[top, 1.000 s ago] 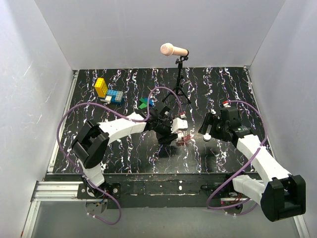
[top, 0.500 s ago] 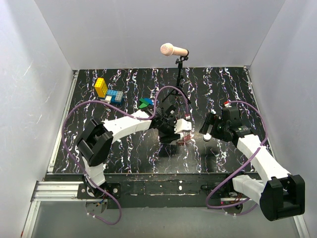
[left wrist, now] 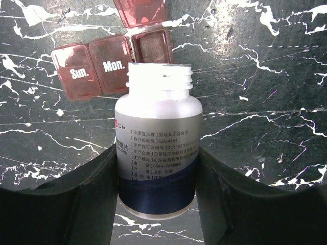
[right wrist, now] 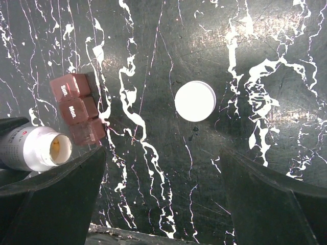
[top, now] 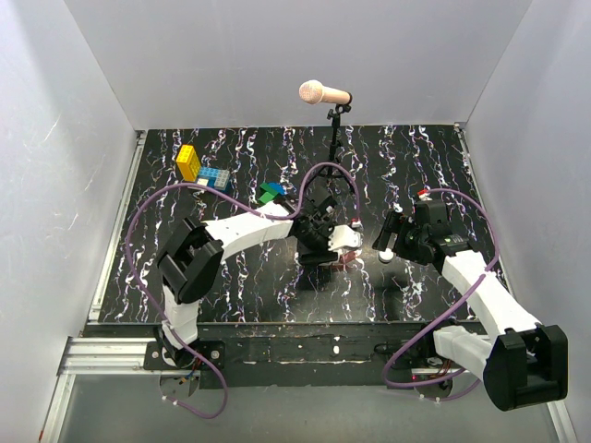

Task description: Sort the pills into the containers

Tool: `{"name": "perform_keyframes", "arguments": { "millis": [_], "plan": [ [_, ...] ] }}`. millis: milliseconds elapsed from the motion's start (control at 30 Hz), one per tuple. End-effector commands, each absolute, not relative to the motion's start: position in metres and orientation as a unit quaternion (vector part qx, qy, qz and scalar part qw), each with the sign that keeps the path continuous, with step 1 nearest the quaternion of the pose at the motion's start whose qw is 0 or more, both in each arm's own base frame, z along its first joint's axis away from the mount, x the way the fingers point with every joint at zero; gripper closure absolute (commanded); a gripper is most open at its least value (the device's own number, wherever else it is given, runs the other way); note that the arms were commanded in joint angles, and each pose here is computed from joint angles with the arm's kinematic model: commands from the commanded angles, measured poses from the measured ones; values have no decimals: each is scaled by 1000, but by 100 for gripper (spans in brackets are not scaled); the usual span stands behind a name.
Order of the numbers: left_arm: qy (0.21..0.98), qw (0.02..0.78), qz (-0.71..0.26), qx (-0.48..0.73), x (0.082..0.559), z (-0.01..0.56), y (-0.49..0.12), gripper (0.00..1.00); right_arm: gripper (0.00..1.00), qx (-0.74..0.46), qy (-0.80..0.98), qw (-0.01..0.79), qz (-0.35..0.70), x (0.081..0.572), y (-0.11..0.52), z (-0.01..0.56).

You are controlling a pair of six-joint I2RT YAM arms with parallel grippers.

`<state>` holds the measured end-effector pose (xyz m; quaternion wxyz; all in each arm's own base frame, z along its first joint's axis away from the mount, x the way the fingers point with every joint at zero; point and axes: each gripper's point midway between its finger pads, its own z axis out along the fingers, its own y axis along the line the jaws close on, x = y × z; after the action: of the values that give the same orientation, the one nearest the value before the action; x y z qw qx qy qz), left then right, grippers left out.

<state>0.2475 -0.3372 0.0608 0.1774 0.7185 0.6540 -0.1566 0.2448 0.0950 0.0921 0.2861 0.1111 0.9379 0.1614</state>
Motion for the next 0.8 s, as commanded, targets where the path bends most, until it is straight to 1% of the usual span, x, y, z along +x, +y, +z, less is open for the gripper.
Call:
{"name": "perform_keyframes", "arguments": {
  "millis": [0, 767],
  "plan": [
    [640, 188, -146, 731, 252, 77, -342, 100, 2, 106, 939, 285, 163, 245, 95, 91],
    [621, 189, -98, 755, 260, 85, -351, 100, 2, 106, 942, 274, 159, 245, 93, 86]
  ]
}}
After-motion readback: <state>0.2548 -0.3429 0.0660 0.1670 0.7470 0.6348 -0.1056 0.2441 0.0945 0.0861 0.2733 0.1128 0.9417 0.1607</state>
